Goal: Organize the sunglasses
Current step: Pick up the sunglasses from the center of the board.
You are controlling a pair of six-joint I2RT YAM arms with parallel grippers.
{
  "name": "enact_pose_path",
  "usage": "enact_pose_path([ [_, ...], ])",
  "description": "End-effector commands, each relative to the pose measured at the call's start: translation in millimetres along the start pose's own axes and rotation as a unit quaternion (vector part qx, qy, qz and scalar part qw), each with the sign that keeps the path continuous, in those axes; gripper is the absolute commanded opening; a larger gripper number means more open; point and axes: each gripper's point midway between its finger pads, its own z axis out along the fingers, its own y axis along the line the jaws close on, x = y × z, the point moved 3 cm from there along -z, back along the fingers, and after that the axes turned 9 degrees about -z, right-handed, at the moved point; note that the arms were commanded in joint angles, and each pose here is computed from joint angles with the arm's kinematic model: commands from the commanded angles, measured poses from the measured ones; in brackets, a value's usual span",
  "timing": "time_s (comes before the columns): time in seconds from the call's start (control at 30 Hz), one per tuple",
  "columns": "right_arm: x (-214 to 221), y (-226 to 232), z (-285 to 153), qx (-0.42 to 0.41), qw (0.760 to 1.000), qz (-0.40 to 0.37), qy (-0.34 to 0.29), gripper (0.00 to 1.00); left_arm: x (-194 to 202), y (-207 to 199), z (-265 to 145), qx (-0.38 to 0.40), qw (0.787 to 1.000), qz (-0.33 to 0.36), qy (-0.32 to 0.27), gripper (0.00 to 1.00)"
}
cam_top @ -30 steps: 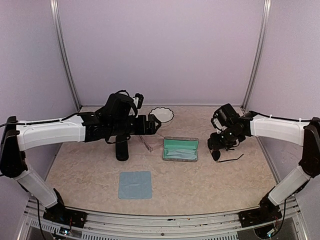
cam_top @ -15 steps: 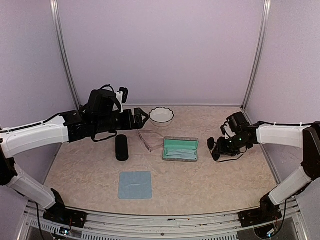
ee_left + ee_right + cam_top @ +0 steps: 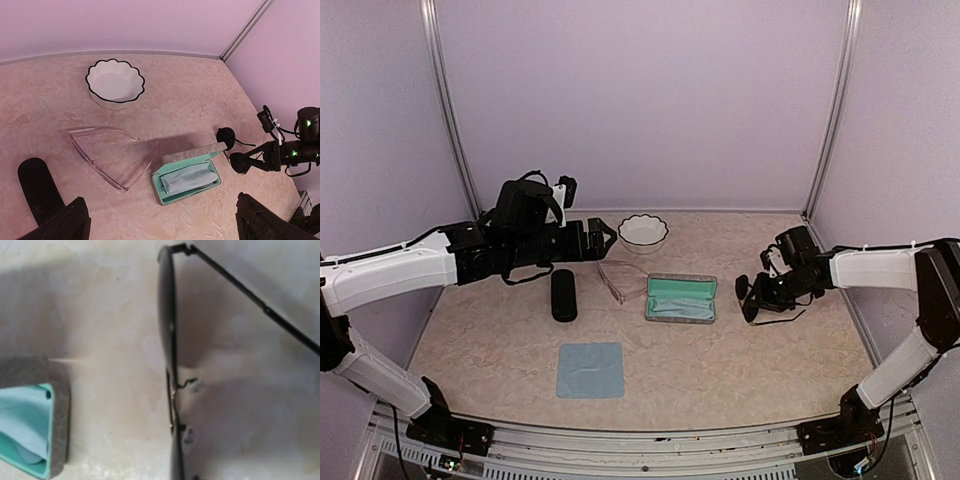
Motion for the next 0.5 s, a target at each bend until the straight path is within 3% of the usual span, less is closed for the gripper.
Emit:
enact_pose_path([
  [0.0, 4.1, -5.6, 5.7, -0.002, 1.000, 0.003, 0.004, 0.22, -1.0, 4.5, -4.0, -0.005, 1.000, 0.006, -0.003, 0.99],
  [0.2, 2.6, -4.5, 1.7, -0.002, 1.000, 0.000, 0.002, 0.00, 0.2, 7.1, -2.3, -0.011, 1.000, 0.009, -0.004, 0.99],
  [0.47, -15.3, 8.1, -22.3, -0.017, 0.999, -0.037, -0.035, 0.00, -3.9, 8.9, -4.3, -0.018, 1.000, 0.012, -0.015, 0.99],
])
